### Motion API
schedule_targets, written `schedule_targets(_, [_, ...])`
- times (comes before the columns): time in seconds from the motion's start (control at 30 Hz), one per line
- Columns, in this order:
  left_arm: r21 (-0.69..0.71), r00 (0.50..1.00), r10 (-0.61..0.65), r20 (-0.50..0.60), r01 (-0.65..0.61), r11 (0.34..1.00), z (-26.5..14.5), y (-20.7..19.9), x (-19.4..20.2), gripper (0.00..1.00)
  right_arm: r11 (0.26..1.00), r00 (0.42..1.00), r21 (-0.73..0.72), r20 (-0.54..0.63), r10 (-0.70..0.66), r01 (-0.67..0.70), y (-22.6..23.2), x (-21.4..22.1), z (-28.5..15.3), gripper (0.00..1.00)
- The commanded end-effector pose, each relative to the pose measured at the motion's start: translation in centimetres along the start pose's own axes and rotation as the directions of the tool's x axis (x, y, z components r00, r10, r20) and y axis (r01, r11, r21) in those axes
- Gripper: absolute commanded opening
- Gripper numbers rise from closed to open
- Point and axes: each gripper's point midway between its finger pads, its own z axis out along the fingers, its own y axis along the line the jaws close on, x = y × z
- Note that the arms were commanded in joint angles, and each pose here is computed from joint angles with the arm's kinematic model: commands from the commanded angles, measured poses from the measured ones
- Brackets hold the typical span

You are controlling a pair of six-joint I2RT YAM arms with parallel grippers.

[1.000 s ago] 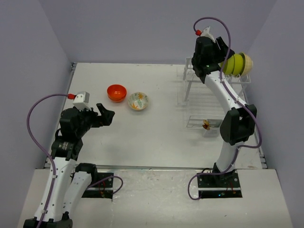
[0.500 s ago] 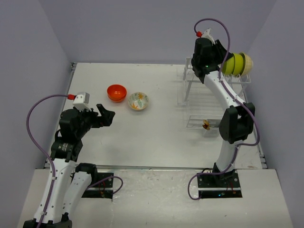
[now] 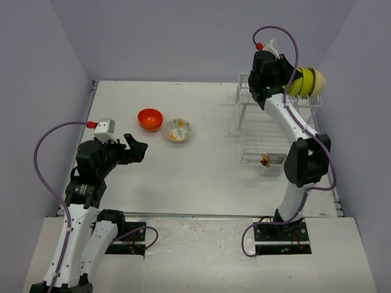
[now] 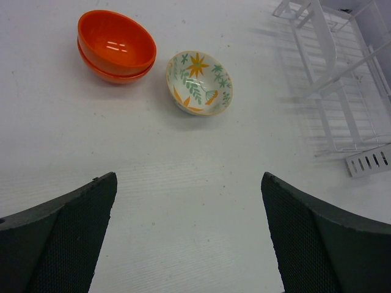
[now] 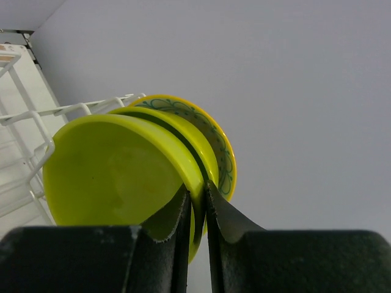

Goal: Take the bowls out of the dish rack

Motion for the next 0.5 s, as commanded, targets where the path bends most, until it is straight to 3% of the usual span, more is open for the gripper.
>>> schedule_targets(0.0, [0.018, 0.998, 0.046, 0.044, -0.047, 0.999, -0.1, -0.5, -1.1, 1.0, 0.995, 0.993, 0.001, 0.046, 0.104, -0.105, -1.4, -1.0, -0.4, 0.0])
schedule_targets(0.47, [0.015, 0.998, 0.044, 0.038, -0.045, 0.999, 0.0, -0.4, -1.0, 1.0, 0.992, 0.989, 0.033, 0.093, 0.115, -0.118, -3.2, -2.3, -1.6, 0.0])
